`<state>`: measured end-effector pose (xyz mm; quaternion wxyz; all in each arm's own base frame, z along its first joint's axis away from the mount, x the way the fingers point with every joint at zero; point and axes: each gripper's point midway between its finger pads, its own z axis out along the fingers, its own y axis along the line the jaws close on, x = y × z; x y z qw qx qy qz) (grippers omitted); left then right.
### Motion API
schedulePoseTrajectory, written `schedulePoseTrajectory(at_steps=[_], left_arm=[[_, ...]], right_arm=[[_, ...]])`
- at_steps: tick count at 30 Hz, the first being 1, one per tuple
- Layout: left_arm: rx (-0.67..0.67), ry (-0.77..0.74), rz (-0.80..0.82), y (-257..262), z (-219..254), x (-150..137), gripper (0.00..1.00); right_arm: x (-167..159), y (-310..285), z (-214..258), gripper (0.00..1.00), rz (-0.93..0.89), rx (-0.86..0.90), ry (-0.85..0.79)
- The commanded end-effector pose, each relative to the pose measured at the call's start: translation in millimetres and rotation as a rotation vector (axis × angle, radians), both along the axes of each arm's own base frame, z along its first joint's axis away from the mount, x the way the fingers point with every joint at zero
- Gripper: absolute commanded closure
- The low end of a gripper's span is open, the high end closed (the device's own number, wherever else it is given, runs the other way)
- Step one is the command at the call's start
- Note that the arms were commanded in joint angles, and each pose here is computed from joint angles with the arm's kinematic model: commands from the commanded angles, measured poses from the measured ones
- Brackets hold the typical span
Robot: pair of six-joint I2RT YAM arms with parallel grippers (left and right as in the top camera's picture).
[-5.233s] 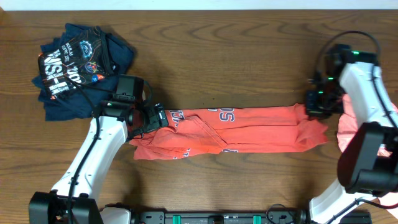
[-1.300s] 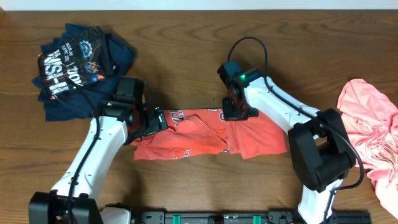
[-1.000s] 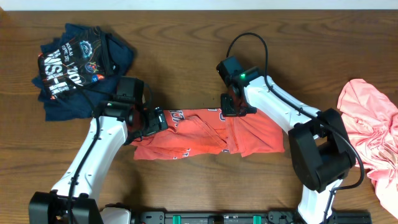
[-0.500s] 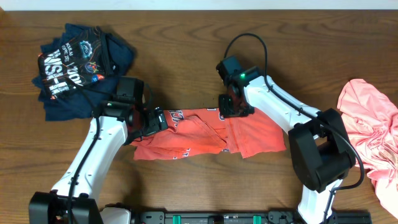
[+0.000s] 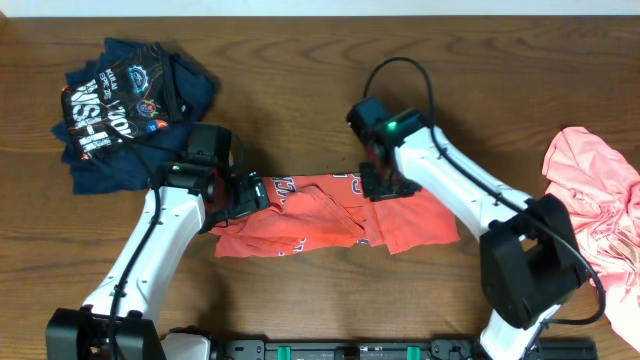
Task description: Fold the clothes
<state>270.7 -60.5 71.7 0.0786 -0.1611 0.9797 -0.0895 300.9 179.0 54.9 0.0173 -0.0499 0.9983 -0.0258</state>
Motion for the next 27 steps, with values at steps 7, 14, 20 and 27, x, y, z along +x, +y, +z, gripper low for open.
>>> schedulePoseTrajectory(at_steps=[7,14,20,27], left_arm=[[-0.005,-0.013,0.007,0,5,5,0.05],[-0.005,-0.013,0.007,0,5,5,0.05],[-0.005,-0.013,0.007,0,5,5,0.05],[-0.005,-0.013,0.007,0,5,5,0.05]], right_arm=[[-9,10,-32,0.6,0.011,0.003,-0.035],[-13,7,-51,0.59,-0.012,0.015,-0.05],[-12,8,-51,0.68,-0.011,0.018,-0.054],[-10,8,-51,0.99,-0.034,0.022,-0.062]])
